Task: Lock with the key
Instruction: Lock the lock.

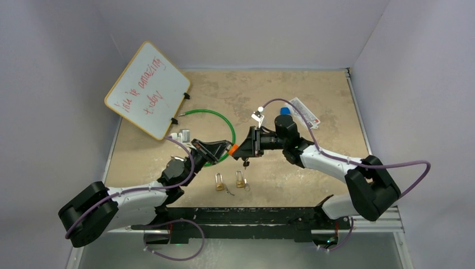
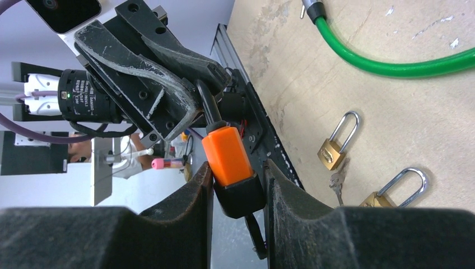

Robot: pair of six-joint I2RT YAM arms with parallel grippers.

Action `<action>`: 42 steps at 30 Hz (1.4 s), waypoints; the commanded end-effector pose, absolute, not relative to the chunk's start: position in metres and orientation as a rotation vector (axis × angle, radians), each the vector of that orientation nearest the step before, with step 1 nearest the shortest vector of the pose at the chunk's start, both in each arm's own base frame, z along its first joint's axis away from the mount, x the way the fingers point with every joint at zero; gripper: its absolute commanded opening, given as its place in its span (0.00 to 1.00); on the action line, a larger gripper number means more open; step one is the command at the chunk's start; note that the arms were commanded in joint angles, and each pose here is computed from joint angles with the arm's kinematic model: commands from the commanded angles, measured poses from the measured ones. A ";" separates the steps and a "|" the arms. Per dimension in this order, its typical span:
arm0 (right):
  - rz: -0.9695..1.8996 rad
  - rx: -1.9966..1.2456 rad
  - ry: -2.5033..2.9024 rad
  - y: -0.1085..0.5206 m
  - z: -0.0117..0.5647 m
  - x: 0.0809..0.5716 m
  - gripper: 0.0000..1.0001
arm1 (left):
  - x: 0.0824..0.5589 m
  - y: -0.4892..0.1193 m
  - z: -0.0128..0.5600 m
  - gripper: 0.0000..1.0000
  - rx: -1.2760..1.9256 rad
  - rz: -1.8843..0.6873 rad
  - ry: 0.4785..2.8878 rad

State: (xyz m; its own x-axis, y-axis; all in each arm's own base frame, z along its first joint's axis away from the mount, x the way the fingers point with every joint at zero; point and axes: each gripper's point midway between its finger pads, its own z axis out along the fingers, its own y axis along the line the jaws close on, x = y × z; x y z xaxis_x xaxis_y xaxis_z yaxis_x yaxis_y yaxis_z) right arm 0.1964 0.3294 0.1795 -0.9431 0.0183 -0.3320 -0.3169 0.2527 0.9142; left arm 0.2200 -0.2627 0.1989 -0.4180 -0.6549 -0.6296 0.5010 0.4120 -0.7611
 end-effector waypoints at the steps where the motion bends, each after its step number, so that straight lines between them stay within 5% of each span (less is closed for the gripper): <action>1: 1.584 -0.165 1.792 0.352 0.268 0.281 0.00 | 0.069 -0.325 0.232 0.00 0.504 -1.908 1.523; 42: 1.655 -0.293 1.785 0.366 0.296 0.273 0.00 | 0.041 -0.345 0.200 0.00 0.605 -1.852 1.669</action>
